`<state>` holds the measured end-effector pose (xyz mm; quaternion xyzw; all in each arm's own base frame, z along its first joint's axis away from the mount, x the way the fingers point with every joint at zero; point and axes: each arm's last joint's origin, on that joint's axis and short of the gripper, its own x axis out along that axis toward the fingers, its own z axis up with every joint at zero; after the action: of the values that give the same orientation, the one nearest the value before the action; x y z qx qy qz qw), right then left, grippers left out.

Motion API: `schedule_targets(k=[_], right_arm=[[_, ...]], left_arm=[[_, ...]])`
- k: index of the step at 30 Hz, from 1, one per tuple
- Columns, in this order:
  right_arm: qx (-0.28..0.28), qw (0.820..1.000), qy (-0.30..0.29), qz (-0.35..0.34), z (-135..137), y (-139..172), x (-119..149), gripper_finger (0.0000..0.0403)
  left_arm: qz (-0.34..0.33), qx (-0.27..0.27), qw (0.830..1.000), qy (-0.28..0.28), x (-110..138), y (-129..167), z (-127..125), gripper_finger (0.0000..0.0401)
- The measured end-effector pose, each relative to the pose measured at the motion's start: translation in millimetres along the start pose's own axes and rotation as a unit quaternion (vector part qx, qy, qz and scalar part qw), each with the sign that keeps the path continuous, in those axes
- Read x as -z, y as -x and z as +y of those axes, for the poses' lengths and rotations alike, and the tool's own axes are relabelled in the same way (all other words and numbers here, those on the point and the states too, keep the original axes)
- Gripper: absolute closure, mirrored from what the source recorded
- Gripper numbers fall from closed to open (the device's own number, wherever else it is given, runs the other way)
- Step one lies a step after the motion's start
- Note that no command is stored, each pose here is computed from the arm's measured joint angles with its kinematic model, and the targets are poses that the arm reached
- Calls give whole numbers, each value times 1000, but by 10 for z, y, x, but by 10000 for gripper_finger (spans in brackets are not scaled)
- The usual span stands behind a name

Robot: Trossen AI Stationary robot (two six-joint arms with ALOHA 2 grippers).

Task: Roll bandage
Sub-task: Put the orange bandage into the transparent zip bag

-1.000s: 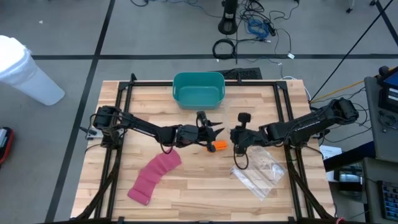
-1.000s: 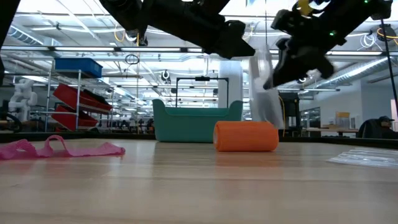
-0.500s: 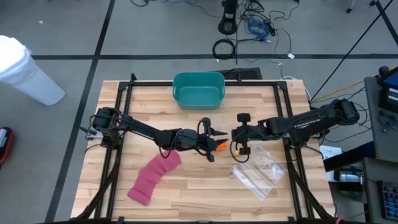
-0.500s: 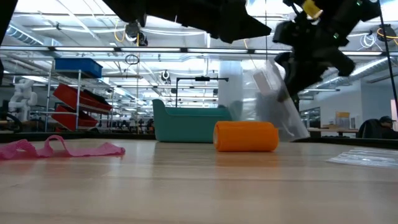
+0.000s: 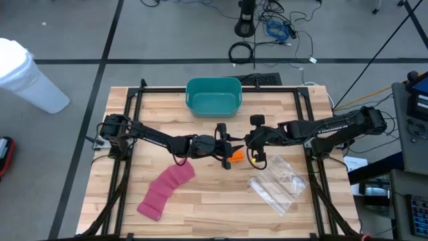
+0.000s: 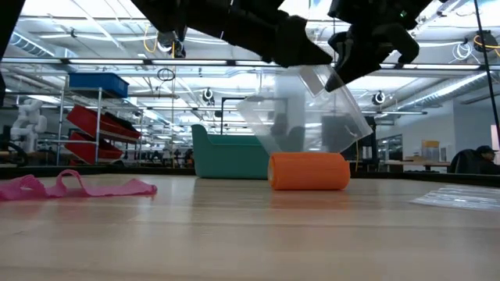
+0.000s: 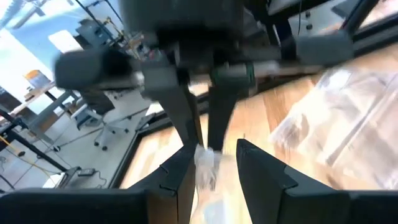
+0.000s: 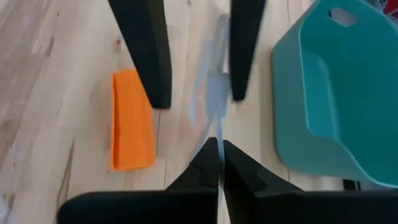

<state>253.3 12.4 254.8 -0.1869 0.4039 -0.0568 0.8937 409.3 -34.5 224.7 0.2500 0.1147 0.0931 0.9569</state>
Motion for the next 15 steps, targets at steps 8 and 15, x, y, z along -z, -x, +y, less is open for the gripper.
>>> schedule_targets(k=[8, 15], right_arm=[[42, 999, 1, 7, -34, 17, -17, 403], [32, 996, -65, 50, -11, 21, 75, 403]], left_arm=[[26, 7, 1000, -13, 68, -13, 17, 280], [35, -4, 999, -18, 77, -12, 20, 280]])
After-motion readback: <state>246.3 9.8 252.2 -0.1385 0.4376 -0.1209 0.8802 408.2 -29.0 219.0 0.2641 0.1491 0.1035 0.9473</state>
